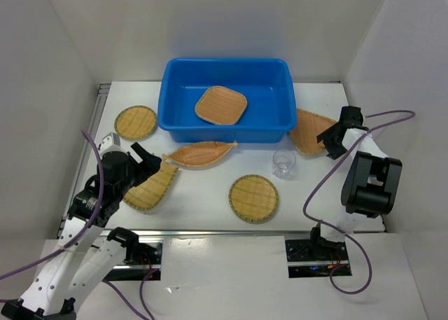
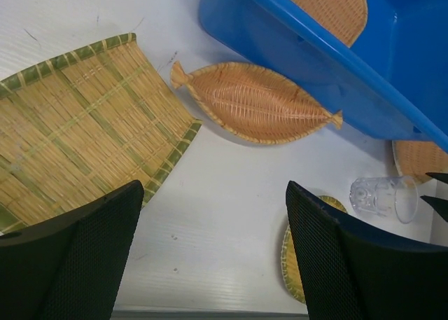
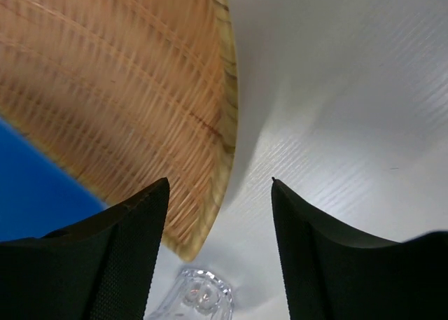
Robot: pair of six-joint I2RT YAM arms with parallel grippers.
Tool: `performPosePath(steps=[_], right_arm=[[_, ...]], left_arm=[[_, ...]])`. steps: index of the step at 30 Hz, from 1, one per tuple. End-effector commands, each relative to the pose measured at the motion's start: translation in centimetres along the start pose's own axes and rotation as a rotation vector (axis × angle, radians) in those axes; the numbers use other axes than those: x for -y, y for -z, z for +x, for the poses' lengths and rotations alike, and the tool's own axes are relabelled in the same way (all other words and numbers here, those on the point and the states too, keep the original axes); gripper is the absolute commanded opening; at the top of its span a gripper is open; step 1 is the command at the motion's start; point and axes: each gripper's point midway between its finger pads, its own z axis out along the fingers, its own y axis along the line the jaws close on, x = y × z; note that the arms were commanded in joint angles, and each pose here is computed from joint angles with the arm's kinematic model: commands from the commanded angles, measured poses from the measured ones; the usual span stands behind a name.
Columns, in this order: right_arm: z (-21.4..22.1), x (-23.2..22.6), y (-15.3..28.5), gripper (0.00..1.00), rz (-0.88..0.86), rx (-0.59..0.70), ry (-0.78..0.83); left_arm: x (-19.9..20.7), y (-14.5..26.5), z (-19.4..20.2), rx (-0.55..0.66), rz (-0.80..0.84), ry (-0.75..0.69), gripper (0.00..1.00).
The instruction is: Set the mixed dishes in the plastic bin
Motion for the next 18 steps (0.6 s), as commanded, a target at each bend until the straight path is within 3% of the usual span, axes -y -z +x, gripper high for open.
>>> performPosePath(steps=[1, 11, 15, 18], right_arm=[[0.7, -1.1, -1.3, 0.64, -0.055, -0.01, -0.05], [2.3, -0.8, -4.4, 0.44, -0.085, -0.031, -0.071], [2.8, -0.5, -5.1, 0.41, -0.088, -0.028, -0.089], [3.1, -0.5, -5.6, 0.25, -0.104, -0.026, -0.102]], left_arm=[[1.1, 0.5, -2.2, 0.08, 0.027, -0.061, 0.9], [1.1, 0.1, -1.9, 0.081, 0.038, -0.086, 0.9], [1.4, 0.1, -2.0, 0.081, 0.05, -0.084, 0.9], [1.4, 0.1, -2.0, 0.081, 0.051, -0.084, 0.9]])
